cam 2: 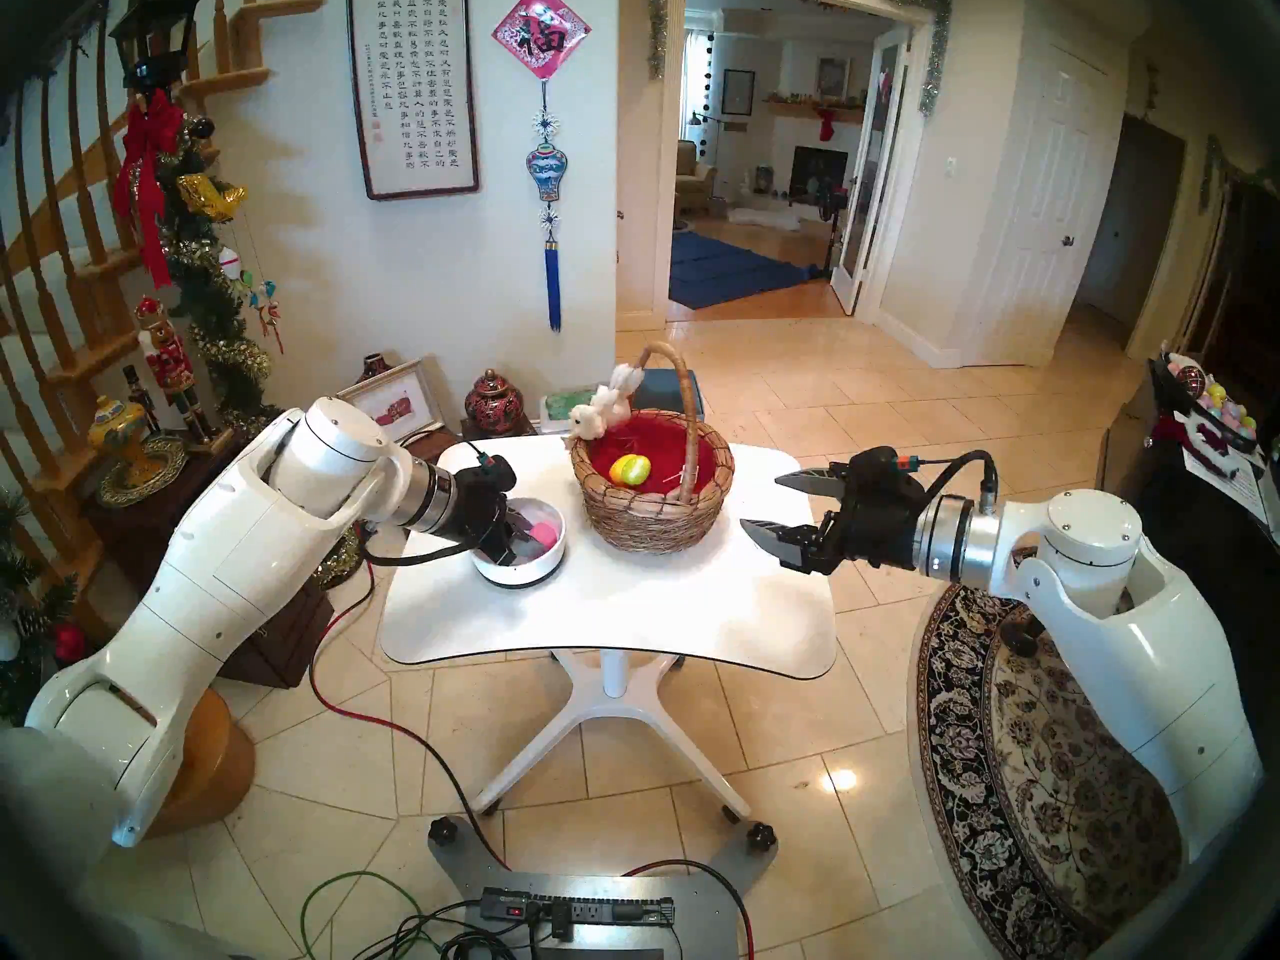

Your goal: Put easter egg into basket

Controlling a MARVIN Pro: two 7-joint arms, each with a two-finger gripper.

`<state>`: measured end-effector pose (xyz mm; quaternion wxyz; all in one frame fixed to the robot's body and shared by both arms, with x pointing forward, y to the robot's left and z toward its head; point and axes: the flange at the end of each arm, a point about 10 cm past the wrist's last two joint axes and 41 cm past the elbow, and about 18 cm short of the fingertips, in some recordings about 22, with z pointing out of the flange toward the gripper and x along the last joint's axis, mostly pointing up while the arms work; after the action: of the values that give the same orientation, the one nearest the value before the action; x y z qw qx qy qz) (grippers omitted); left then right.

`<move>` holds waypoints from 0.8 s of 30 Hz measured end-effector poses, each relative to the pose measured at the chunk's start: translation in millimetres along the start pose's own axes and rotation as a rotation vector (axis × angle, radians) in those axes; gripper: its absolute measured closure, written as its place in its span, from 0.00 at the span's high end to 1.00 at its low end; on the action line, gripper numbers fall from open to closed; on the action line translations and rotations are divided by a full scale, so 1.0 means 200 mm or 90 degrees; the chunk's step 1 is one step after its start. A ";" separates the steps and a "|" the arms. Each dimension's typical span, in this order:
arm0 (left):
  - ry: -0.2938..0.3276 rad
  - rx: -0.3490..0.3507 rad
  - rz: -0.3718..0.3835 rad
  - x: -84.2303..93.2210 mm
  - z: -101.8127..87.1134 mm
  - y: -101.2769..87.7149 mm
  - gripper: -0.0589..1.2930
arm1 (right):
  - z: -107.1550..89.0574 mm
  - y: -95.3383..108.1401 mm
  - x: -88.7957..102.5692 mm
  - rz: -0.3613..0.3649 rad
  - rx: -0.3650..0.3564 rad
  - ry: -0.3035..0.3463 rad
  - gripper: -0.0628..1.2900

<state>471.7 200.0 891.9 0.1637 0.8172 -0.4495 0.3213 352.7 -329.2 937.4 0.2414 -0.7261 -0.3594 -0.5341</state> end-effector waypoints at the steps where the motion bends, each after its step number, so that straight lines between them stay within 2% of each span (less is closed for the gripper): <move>1: 0.001 -0.001 -0.003 0.00 0.00 0.00 0.46 | 0.00 0.00 0.00 0.000 0.000 0.000 0.96; 6: 0.009 -0.003 -0.013 0.01 -0.03 -0.01 0.39 | 0.00 0.00 0.00 0.000 0.000 0.000 0.96; 24: 0.051 0.011 -0.044 0.07 -0.17 -0.08 0.40 | 0.00 0.00 0.00 0.000 0.000 0.000 0.96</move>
<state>476.8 219.7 926.8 0.1855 0.8204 -0.4111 0.3514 352.7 -329.2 937.3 0.2415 -0.7262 -0.3592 -0.5341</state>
